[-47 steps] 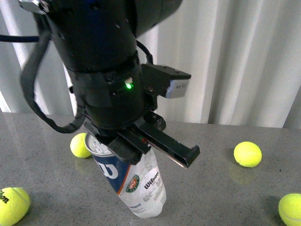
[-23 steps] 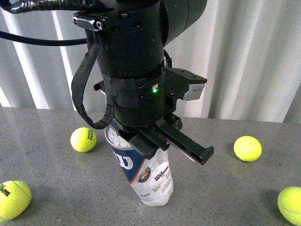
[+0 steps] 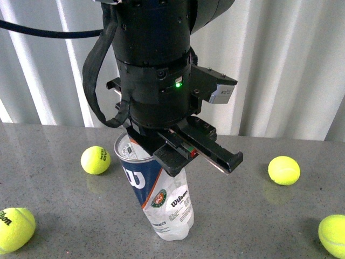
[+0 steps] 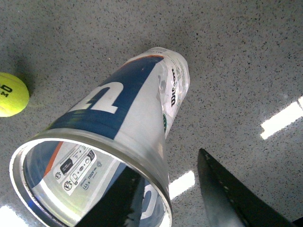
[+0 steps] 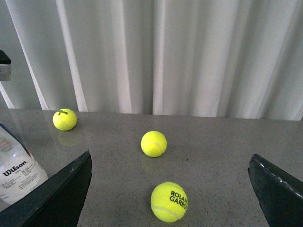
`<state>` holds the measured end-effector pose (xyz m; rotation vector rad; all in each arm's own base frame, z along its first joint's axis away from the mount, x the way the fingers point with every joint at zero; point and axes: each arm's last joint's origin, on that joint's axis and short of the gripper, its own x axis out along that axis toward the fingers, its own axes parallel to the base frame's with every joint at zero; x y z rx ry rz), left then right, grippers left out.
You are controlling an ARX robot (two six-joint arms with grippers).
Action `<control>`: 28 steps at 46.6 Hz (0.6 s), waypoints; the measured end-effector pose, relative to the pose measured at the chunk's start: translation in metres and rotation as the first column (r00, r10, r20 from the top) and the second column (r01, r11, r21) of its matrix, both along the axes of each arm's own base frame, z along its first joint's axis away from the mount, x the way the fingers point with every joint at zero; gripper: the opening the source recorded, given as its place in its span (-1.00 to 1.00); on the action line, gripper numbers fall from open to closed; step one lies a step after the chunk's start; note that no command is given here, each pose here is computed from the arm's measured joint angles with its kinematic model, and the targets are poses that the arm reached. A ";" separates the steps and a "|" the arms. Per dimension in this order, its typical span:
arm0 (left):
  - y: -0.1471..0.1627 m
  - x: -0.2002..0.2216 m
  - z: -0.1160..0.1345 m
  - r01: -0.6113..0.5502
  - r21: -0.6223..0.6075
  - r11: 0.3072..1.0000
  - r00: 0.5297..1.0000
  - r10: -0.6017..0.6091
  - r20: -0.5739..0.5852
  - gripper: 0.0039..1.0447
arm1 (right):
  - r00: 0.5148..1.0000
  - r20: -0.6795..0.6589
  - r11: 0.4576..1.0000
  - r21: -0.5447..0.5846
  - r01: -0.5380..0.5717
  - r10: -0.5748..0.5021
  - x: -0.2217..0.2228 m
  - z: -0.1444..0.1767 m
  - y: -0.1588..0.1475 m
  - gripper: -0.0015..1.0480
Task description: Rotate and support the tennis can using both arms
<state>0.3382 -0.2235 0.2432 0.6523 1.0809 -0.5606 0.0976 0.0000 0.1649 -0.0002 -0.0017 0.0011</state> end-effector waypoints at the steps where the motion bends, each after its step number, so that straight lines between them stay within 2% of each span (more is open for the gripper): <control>1: 0.000 0.000 0.002 0.000 -0.002 1.000 1.000 0.000 0.002 -0.26 | 1.000 0.000 1.000 0.000 0.000 0.000 0.000 0.000 0.000 0.87; 2: 0.000 0.000 0.002 0.000 -0.003 1.000 1.000 0.000 0.002 -0.23 | 1.000 0.000 1.000 0.000 0.000 0.000 0.000 0.000 0.000 0.87; 14: 0.000 0.001 0.008 -0.022 -0.030 0.999 1.000 0.022 0.005 0.80 | 1.000 0.000 1.000 0.000 0.000 0.000 0.000 0.000 0.000 0.87; 16: 0.001 0.001 0.009 -0.023 -0.032 0.999 1.000 0.023 0.007 0.91 | 1.000 0.000 1.000 0.000 0.000 0.000 0.000 0.000 0.000 0.87; 28: 0.002 -0.001 0.016 -0.033 -0.056 0.998 0.999 0.034 0.016 0.88 | 1.000 0.000 1.000 0.000 0.000 0.000 0.000 0.000 0.000 0.87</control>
